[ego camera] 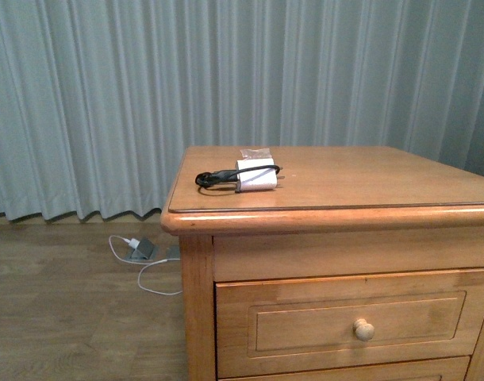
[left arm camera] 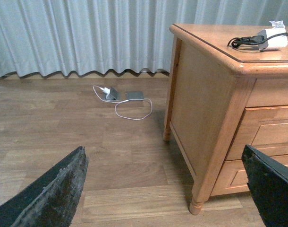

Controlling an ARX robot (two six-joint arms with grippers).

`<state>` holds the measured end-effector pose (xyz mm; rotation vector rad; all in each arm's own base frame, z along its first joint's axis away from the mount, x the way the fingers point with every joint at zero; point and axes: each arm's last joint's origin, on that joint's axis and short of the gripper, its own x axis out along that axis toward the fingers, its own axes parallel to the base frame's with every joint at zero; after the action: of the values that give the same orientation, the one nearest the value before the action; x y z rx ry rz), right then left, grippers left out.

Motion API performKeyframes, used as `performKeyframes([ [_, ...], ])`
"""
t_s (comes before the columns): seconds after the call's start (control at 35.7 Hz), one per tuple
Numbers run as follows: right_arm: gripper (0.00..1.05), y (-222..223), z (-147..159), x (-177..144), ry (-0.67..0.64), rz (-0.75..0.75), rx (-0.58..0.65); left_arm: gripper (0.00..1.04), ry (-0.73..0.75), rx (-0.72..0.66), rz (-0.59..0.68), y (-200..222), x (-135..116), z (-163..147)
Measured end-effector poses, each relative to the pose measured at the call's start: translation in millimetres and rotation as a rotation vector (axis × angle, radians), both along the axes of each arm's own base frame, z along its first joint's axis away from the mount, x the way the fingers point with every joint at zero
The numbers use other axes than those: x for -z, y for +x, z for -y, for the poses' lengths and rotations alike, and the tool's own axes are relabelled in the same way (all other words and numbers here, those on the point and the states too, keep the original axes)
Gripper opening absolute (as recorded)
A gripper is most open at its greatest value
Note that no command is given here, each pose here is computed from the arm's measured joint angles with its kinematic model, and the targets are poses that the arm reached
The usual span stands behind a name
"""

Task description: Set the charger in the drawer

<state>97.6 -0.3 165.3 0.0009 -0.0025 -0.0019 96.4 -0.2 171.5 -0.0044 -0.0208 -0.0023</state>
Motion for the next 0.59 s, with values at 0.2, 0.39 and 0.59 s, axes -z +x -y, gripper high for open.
performKeyframes([
  [0.2,0.97,0.0,0.0,0.0,0.001,0.000,0.000,0.98,0.000,0.000,0.000,0.0,0.0,0.0],
  [0.39,0.96,0.0,0.0,0.0,0.000,0.000,0.000,0.98,0.000,0.000,0.000,0.0,0.0,0.0],
  [0.59,0.96,7.5,-1.9,3.9,-0.082,-0.195,-0.175,0.98,0.000,0.001,0.000,0.0,0.0,0.0],
])
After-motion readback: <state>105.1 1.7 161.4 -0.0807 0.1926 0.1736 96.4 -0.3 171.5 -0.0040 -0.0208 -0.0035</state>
